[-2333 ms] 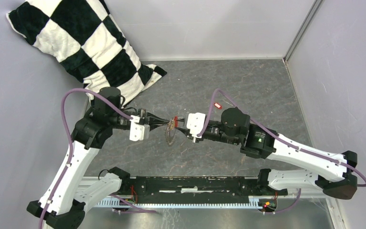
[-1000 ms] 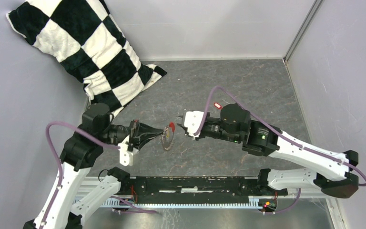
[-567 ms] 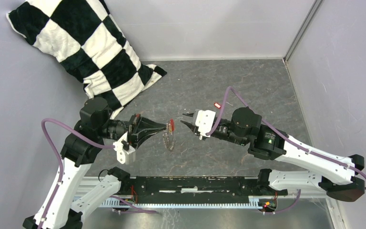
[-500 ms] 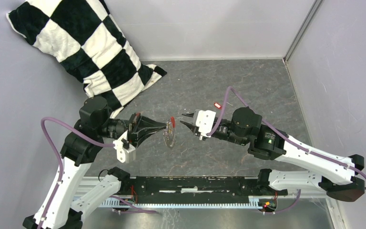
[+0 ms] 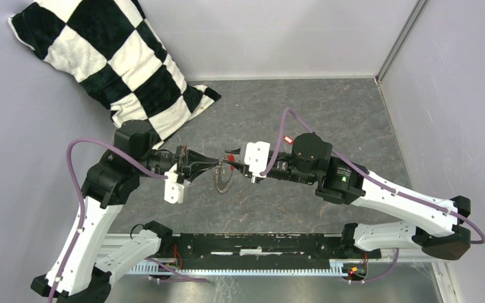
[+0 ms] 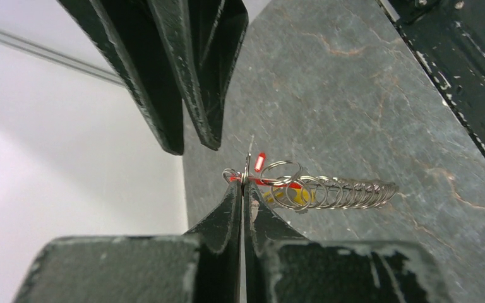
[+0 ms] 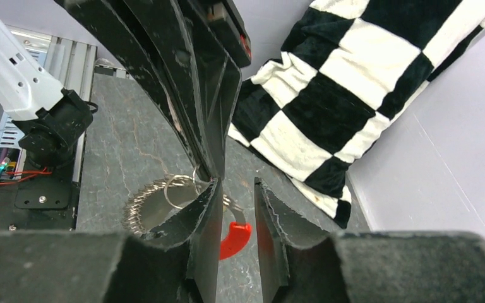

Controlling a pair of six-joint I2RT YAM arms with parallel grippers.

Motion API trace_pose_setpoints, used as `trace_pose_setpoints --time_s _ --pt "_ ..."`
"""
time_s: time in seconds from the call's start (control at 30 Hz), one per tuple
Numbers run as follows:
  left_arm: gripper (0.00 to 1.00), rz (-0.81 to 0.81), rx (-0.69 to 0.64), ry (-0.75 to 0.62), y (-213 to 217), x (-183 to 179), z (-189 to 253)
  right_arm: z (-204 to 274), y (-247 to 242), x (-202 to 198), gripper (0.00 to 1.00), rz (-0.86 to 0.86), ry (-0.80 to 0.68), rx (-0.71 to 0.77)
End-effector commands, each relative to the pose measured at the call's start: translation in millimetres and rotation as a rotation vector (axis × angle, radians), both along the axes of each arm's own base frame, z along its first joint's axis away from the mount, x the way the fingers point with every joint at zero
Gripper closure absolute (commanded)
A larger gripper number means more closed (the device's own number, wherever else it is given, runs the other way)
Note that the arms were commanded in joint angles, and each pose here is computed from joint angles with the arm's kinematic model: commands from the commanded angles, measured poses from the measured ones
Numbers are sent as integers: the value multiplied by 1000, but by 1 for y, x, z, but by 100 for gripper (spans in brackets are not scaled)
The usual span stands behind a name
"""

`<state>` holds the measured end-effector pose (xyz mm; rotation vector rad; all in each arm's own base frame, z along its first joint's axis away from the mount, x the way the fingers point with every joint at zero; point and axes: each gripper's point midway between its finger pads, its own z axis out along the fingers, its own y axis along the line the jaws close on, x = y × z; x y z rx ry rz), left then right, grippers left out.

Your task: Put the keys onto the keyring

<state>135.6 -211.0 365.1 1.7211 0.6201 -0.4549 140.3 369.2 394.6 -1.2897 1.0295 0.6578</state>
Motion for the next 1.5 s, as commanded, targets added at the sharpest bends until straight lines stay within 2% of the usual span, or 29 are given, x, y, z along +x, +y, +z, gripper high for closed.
trace_pose_setpoints --time_s 0.0,0.47,0.73,0.9,1.1,1.2,1.27,1.47 --pt "98 23 50 -32 6 2 0 23 6 -7 69 44 -26 30" --pt "98 68 68 39 7 8 -1 -6 22 -10 69 94 16 -104" --pt "98 60 61 39 7 4 1 -10 23 -2 72 53 11 -111" --pt "98 48 59 38 7 2 1 -6 23 -2 81 48 9 -86" --pt "97 13 59 36 6 -6 0 -8 21 1 99 28 9 -78" --pt "77 12 51 57 6 -8 2 -4 15 1 99 14 -7 -37" --pt "72 44 34 128 6 -8 4 1 9 0 99 8 -24 3" --pt "74 99 -43 197 5 -7 16 19 -12 -19 99 69 -96 174"
